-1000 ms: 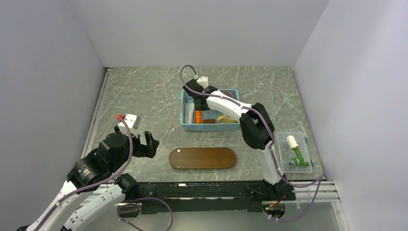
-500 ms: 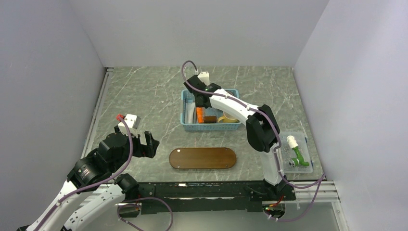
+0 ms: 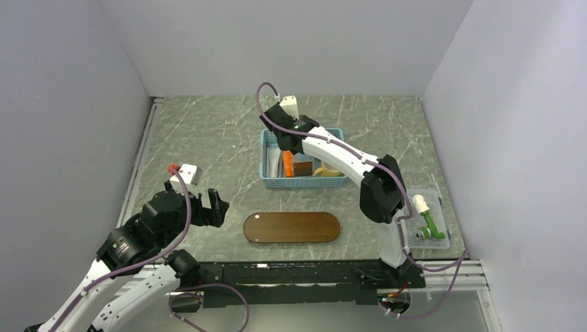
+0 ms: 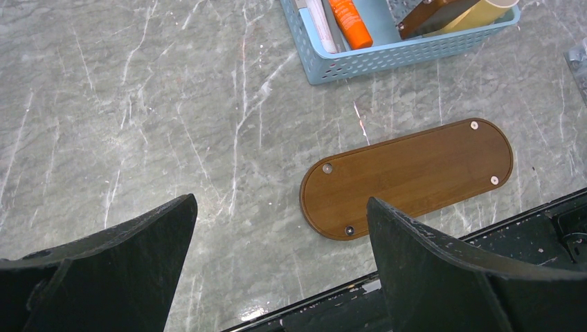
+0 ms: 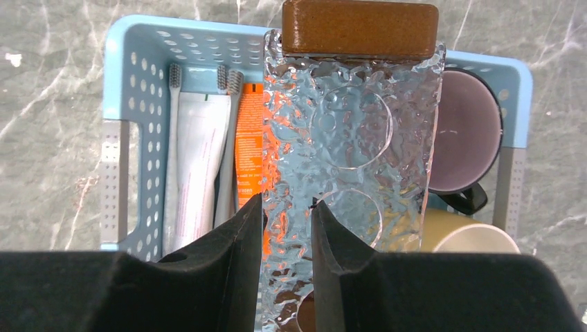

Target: Prepare toiletry sets of a toothbrush and toothpaste on the tray

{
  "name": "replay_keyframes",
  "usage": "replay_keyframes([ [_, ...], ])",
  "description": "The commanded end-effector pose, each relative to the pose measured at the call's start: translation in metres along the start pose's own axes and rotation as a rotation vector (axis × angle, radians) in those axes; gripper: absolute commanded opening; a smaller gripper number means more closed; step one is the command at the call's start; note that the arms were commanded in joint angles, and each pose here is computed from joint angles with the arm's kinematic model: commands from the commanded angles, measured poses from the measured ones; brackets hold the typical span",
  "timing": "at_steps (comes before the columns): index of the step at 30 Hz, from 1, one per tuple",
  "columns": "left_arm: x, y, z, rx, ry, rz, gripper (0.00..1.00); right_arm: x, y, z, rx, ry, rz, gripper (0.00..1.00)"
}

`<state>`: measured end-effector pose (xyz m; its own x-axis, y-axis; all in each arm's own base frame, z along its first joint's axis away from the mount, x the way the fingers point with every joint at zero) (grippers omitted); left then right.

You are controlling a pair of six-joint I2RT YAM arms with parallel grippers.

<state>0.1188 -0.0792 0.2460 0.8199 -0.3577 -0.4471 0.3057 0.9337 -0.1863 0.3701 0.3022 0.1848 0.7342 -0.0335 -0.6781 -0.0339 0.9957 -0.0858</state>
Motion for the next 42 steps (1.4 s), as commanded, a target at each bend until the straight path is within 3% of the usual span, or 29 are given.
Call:
replay_keyframes([
  [1,0.003,-0.003,0.006,-0.001,-0.03,-0.013,0.99,-0.065,-0.01,0.054,0.043,-0.173,0.028,0.0],
  [11,0.002,-0.003,0.006,-0.003,-0.031,-0.012,0.99,-0.11,-0.018,0.054,0.067,-0.202,0.067,0.0],
  [19,0.001,-0.001,0.006,-0.009,-0.031,0.005,0.99,-0.142,-0.02,0.026,0.113,-0.168,0.131,0.0],
  [42,-0.006,0.0,0.008,-0.023,-0.07,-0.018,0.99,-0.177,0.008,-0.107,0.156,0.035,0.087,0.0],
])
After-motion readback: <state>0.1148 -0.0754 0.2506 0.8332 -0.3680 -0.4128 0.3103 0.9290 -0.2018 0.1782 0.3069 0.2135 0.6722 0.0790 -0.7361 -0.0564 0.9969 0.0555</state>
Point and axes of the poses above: each gripper's point midway between its finger pads, its own x axis out along the fingers, its own y axis along the line the jaws close on, z = x × y, the point moved 5 cm from there along -x, back along the fingers, and after that the axes turned 2 degrees about x, right-handed, at the moved point
